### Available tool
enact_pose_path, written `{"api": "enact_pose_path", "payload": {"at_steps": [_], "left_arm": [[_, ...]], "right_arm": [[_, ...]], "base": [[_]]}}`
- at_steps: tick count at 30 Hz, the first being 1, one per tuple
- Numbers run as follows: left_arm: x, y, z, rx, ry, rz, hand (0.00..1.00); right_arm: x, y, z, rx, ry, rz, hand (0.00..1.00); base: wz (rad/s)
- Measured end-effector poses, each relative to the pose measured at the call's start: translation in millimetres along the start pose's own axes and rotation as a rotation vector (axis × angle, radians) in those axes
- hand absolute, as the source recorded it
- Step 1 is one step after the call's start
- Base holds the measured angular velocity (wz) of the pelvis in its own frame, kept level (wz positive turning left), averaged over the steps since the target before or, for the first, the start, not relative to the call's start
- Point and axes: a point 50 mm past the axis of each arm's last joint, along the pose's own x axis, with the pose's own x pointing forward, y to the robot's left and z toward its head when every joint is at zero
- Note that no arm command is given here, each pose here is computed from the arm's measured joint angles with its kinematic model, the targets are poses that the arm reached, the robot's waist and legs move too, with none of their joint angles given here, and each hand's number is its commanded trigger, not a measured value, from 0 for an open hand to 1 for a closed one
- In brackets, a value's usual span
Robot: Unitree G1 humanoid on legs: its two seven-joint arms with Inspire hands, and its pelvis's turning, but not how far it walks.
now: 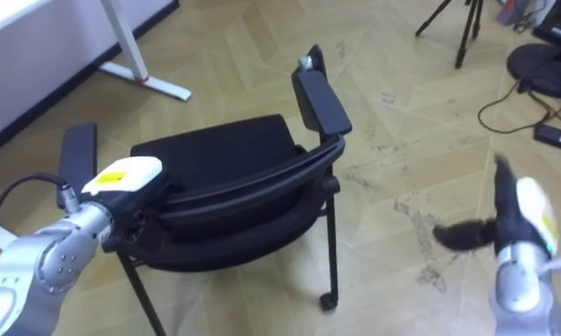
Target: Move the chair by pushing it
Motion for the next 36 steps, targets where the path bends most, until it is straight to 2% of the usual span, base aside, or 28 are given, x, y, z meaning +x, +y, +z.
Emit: {"api": "enact_pose_path", "payload": {"at_steps": [3, 12, 23, 36], "left_arm": [[-0.6, 0.7, 0, 0.017, -0.016, 0.004, 1.00], [0.5, 6.9, 5, 0.049, -0.072, 0.027, 1.00], [5.1, 8.9, 5, 0.071, -0.138, 0.049, 1.00], [3.5, 10.4, 4, 0.099, -0.164, 0.054, 1.00]], "right_arm": [[3, -4, 22, -0.050, -0.101, -0.018, 0.00], [10, -40, 81, -0.249, -0.362, -0.120, 0.00], [7, -21, 116, -0.362, -0.535, -0.014, 0.00], [-1, -16, 125, -0.503, -0.619, 0.132, 0.00]], "base": [[0.00], [-0.02], [0.00], [0.00]]}}
